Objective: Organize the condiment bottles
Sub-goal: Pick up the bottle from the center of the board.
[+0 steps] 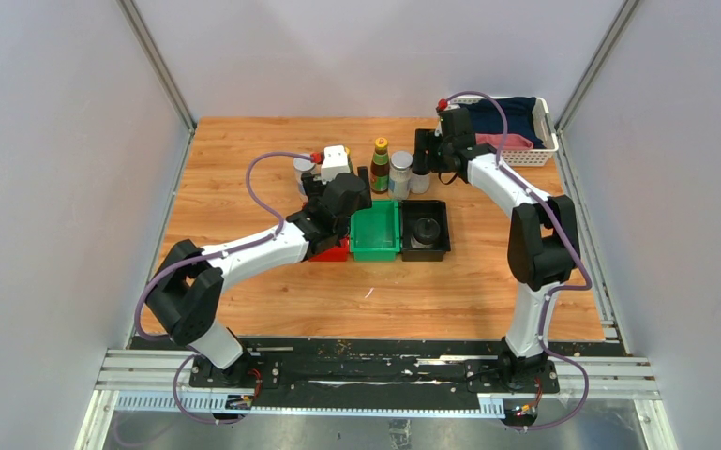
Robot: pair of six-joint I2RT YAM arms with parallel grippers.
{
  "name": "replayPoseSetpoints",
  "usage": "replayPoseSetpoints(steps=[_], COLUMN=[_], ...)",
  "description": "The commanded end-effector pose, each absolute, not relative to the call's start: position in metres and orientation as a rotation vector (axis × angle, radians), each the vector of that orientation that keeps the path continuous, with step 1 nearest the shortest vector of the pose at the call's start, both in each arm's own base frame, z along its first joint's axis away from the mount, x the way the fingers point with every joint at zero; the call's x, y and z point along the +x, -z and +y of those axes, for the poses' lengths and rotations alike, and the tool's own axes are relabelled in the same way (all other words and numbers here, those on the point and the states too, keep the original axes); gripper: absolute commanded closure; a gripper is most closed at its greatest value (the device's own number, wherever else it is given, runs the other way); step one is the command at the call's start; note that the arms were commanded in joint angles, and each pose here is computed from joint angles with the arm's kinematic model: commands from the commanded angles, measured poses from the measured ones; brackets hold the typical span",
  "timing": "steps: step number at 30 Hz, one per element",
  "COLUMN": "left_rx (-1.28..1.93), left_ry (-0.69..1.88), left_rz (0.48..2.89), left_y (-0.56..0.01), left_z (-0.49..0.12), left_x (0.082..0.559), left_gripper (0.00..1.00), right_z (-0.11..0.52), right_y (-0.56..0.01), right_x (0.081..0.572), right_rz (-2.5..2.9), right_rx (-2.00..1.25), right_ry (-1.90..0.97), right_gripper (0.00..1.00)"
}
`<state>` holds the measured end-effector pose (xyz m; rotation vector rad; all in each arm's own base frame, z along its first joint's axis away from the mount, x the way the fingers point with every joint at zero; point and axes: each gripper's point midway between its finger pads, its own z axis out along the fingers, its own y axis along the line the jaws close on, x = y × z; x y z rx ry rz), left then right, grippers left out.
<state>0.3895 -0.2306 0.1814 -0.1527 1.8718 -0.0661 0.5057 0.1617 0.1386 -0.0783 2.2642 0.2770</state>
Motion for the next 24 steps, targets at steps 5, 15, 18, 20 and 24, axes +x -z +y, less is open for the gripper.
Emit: replayPoseSetpoints(steps=[5, 15, 18, 20, 24], left_rx=[-0.180, -0.179, -0.177, -0.178, -0.176], left_ry=[0.093, 0.103, 0.104, 0.104, 0.104], left_rz=[1.850, 1.849, 1.848, 1.847, 1.847], left_y=[-0.188, -0.190, -0.190, -0.190, -0.191], left_z=[-0.239, -0.241, -0.242, -0.242, -0.241], left_x=[0.393, 0.392, 0.391, 0.391, 0.390], left_gripper=[0.00, 0.00, 0.00, 0.00, 0.00], right_z=[0.155, 0.153, 0.153, 0.154, 0.154], right_y=[-0.130, -0.136, -0.135, -0.135, -0.136], right_x=[0.495, 0.488, 0.485, 0.483, 0.482], right_rz=[2.309, 2.308, 2.312, 2.313, 2.312], right_rx=[-0.074, -0.076, -0.075, -0.078, -0.075], right_ry=[-0.272, -0.278, -0.283, -0.286, -0.287], right_gripper=[0.15, 0.16, 0.16, 0.16, 0.16])
